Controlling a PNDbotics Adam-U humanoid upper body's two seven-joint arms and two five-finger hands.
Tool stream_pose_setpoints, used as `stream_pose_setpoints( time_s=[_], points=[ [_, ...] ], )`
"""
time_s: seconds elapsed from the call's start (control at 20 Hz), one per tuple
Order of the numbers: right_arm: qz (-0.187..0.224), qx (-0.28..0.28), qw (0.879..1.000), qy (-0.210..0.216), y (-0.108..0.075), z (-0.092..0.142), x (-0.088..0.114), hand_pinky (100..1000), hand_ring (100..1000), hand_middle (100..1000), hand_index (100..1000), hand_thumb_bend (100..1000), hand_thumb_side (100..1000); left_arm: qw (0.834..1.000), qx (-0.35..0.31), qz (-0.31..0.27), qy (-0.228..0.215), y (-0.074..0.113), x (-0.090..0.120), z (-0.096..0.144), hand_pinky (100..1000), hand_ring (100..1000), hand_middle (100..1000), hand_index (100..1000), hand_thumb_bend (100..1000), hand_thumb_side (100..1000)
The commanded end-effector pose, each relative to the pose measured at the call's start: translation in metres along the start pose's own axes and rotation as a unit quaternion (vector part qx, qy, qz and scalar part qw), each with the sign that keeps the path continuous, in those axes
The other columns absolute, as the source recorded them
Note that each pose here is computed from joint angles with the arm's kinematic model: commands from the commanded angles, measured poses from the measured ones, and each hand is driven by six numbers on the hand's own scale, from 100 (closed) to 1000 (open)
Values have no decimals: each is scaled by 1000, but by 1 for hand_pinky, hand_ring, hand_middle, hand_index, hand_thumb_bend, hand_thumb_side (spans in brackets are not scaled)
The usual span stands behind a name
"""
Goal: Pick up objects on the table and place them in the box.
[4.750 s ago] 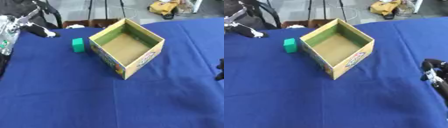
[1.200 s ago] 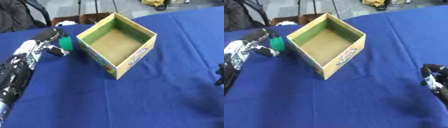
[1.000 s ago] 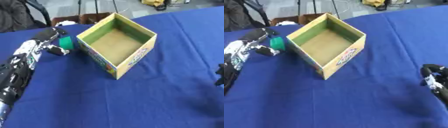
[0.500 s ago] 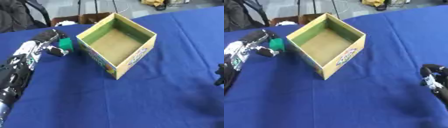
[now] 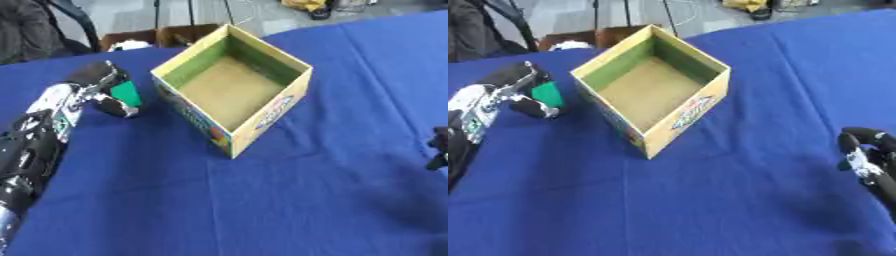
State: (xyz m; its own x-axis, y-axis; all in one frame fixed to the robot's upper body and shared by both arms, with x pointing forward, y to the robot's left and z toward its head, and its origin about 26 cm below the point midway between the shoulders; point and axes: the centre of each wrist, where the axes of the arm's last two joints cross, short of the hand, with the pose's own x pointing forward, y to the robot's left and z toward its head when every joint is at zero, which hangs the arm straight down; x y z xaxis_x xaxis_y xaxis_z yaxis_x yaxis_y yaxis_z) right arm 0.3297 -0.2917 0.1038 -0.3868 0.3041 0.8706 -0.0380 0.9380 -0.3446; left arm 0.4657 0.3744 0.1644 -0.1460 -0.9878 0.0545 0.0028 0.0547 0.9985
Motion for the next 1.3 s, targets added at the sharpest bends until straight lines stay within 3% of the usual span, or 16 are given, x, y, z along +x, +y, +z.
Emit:
stream_pose_setpoints(
  time_s=[0.05,0.35,0.65,1.0,1.3],
  points=[
    [12,-4,1000,-12,-8,-2,6,486,436,568,749,341,608,999,38,-1,-2,29,-6,3,443,337,261,446,421,369],
    [11,-5,1000,-7,-8,0,4,486,436,568,749,338,610,995,86,33,-38,65,5,7,446,332,251,429,394,373],
    [8,-1,1000,-6,-7,0,3,487,437,569,749,336,612,988,103,42,-108,92,49,-4,460,344,264,437,399,349],
    [4,10,1000,-12,-3,-3,5,487,437,568,749,340,612,987,66,-3,-146,73,96,-31,481,366,281,464,416,356],
    [2,17,1000,-15,-1,-5,6,488,437,568,749,343,610,983,47,-32,-176,55,120,-41,499,387,308,493,439,361]
  ],
)
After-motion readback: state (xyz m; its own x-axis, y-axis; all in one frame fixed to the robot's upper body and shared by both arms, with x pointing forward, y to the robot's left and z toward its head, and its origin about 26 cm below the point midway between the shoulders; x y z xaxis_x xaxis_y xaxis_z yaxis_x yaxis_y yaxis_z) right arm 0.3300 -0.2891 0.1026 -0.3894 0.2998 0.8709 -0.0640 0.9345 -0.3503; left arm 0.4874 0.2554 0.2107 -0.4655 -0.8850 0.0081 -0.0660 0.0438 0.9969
